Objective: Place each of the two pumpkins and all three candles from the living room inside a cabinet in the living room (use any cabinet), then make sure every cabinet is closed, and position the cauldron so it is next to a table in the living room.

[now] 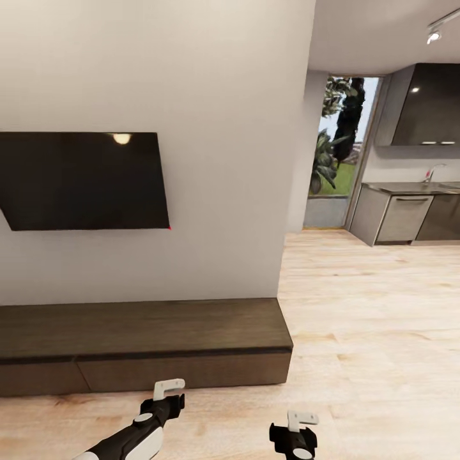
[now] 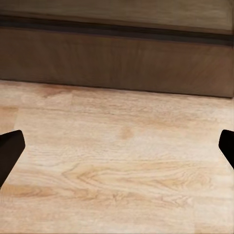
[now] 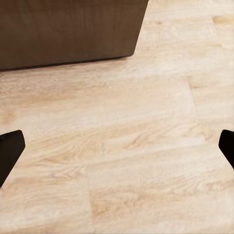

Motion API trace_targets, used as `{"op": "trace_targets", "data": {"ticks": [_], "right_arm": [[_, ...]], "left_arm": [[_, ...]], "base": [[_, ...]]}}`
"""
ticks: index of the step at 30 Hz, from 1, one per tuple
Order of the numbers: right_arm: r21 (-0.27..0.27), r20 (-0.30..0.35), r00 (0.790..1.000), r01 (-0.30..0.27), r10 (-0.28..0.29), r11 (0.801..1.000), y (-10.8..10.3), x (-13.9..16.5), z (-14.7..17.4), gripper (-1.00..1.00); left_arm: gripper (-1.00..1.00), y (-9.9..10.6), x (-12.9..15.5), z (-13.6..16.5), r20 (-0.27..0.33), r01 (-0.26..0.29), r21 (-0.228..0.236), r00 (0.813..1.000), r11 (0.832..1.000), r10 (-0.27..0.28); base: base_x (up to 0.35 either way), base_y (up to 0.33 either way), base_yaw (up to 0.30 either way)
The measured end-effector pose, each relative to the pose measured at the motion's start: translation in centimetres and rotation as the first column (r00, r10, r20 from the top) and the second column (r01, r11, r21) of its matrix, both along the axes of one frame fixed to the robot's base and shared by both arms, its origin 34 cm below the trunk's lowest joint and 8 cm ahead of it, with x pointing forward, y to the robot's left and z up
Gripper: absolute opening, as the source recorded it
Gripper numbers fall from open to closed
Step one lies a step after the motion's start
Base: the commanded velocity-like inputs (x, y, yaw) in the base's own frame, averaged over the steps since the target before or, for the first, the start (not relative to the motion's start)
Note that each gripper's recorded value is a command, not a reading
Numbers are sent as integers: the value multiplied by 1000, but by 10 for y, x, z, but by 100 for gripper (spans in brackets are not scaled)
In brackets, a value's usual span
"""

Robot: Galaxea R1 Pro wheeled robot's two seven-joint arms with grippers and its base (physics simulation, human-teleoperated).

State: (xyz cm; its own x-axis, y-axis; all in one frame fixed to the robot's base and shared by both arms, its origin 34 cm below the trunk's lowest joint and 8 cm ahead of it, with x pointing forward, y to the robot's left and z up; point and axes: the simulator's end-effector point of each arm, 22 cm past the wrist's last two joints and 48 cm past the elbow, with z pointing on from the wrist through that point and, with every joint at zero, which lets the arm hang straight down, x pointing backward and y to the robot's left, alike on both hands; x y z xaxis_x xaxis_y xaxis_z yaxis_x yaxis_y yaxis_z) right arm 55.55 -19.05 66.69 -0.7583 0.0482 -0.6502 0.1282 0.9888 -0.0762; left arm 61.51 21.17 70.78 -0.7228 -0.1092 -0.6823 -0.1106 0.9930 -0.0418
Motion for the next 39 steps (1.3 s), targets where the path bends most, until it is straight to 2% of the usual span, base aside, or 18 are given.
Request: {"op": "trace_targets", "data": {"ticks": [4, 7, 9, 12, 15, 18, 21, 25, 28, 31, 32, 35, 36, 38, 39], "right_arm": [[14, 45, 999, 3, -4, 1000, 6, 11, 10, 100], [65, 153, 988, 0, -10, 998, 24, 42, 40, 100], [114, 234, 972, -15, -12, 993, 42, 65, 68, 100], [164, 311, 950, -36, -17, 986, 60, 85, 98, 100], [201, 363, 932, -56, -21, 978, 72, 97, 119, 100], [233, 386, 922, -69, -27, 970, 78, 100, 129, 100], [265, 395, 918, -71, -41, 962, 79, 103, 133, 100], [348, 400, 910, -36, -113, 937, 64, 114, 139, 100], [388, 404, 905, -38, -133, 921, 56, 119, 141, 100], [450, 391, 903, -20, -177, 893, 33, 123, 137, 100], [492, 375, 904, -7, -205, 871, 25, 123, 134, 100], [551, 344, 910, 5, -233, 834, 19, 120, 127, 100], [579, 309, 919, 23, -245, 815, 16, 114, 116, 100], [601, 272, 927, 46, -258, 798, 14, 105, 103, 100], [620, 241, 931, 70, -275, 781, 12, 99, 94, 100]], "left_arm": [[100, -1, 6, 6, 29, -2, -8, 1000, 1000, 2], [100, -13, 14, 18, 69, 8, -36, 998, 999, -6], [100, -18, 24, 31, 129, 7, -59, 992, 998, 1], [100, -9, 35, 45, 201, -5, -58, 979, 998, 17], [100, -3, 39, 51, 234, -9, -55, 972, 998, 22], [100, -1, 42, 55, 250, -12, -54, 968, 998, 25], [100, 0, 43, 57, 258, -11, -56, 966, 998, 25], [100, 0, 44, 59, 266, -13, -59, 964, 998, 28], [100, -2, 46, 62, 273, -9, -68, 962, 998, 27], [100, -5, 42, 64, 277, 0, -81, 961, 997, 22], [100, -8, 38, 63, 274, 6, -91, 962, 996, 19], [100, -8, 33, 62, 271, 13, -101, 963, 995, 15], [100, -9, 31, 63, 271, 16, -106, 963, 994, 13], [100, -9, 30, 64, 273, 19, -111, 962, 994, 12], [100, -8, 30, 65, 274, 20, -114, 962, 993, 12]], "base": [[1, 1, 0], [0, 0, 0], [0, 0, 0], [0, 0, 0], [0, 0, 0], [0, 0, 0], [0, 0, 0], [0, 0, 0], [0, 0, 0], [0, 0, 0], [0, 0, 0], [0, 0, 0], [0, 0, 0], [0, 0, 0], [0, 0, 0]]}}
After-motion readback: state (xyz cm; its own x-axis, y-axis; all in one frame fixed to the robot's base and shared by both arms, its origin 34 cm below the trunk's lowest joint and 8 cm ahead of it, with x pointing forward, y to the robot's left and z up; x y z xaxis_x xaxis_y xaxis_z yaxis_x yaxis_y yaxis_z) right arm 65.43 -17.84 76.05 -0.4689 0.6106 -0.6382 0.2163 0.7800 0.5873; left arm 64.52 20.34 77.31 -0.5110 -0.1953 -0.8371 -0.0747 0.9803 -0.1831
